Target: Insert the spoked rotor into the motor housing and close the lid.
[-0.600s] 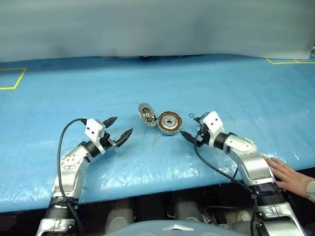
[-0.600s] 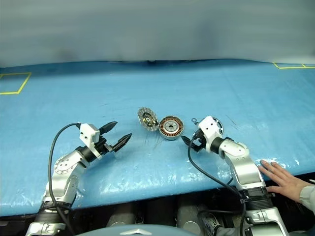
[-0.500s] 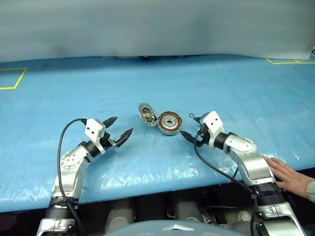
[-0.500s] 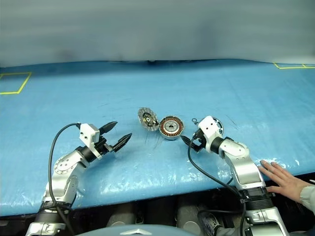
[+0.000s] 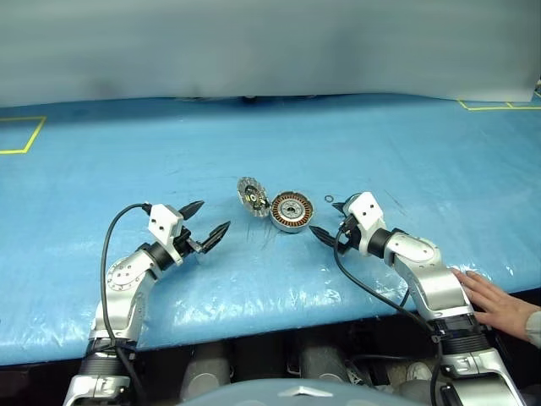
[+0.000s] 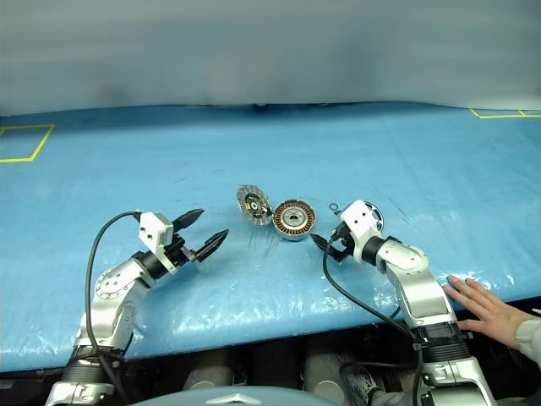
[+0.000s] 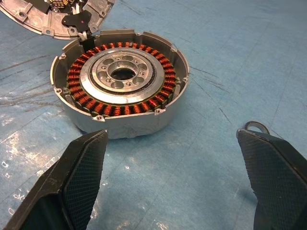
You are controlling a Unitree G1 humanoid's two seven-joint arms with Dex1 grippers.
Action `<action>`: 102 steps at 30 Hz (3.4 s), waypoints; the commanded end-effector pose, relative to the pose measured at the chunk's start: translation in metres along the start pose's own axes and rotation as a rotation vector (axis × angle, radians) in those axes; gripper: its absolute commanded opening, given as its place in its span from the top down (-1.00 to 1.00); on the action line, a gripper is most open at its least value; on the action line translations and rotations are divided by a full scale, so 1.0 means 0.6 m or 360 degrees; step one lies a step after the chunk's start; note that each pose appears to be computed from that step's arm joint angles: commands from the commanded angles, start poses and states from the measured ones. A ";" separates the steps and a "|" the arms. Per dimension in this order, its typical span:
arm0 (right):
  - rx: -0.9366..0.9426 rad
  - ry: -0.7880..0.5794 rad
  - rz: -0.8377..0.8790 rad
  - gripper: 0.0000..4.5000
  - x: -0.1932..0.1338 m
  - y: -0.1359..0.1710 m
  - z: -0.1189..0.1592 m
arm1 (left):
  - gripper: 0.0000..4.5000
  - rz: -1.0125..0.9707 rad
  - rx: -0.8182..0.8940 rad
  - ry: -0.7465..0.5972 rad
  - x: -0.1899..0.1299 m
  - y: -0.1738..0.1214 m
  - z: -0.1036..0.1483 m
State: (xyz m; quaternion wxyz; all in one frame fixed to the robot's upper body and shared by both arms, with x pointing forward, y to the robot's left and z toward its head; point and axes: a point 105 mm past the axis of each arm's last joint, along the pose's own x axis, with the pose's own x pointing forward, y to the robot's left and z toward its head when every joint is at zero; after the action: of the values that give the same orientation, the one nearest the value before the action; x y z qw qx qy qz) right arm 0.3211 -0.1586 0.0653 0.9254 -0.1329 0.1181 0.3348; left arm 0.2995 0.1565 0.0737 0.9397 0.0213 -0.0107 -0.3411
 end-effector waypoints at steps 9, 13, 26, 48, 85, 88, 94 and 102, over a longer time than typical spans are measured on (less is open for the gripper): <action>-0.0041 -0.0048 -0.0010 -0.99 -0.002 -0.007 0.019 | -1.00 0.0002 0.0017 -0.0047 0.002 0.002 0.013; -0.0043 -0.0051 -0.0008 -0.99 -0.001 -0.008 0.021 | -1.00 0.0004 0.0017 -0.0051 0.002 0.003 0.013; -0.0592 0.0191 0.0220 -0.99 0.000 -0.016 0.052 | -1.00 0.0009 0.0026 -0.0049 0.000 0.005 0.014; -0.2102 0.0706 0.1054 -0.99 0.081 0.030 0.093 | -1.00 -0.0003 0.0018 -0.0054 0.005 -0.007 0.013; -0.2119 0.0660 0.1248 -0.99 0.070 0.072 0.076 | -1.00 0.0017 -0.0003 -0.0028 0.001 -0.009 0.005; -0.2093 0.0694 0.1274 -0.99 0.070 0.071 0.067 | -1.00 0.0021 -0.0003 -0.0027 0.000 -0.009 0.004; -0.2004 0.0789 0.1212 -0.61 0.079 0.044 0.052 | -1.00 0.0030 -0.0010 -0.0027 0.000 -0.010 0.002; -0.1886 0.0767 0.1183 0.07 0.073 0.039 0.045 | -1.00 0.0034 -0.0022 -0.0024 -0.002 -0.014 -0.001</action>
State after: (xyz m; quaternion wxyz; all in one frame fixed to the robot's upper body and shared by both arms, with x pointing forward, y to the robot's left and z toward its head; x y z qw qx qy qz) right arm 0.3451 -0.0929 0.0804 0.4616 -0.6471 0.1252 0.5937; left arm 0.2940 0.1547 0.0600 0.9455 0.0064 0.0088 -0.3254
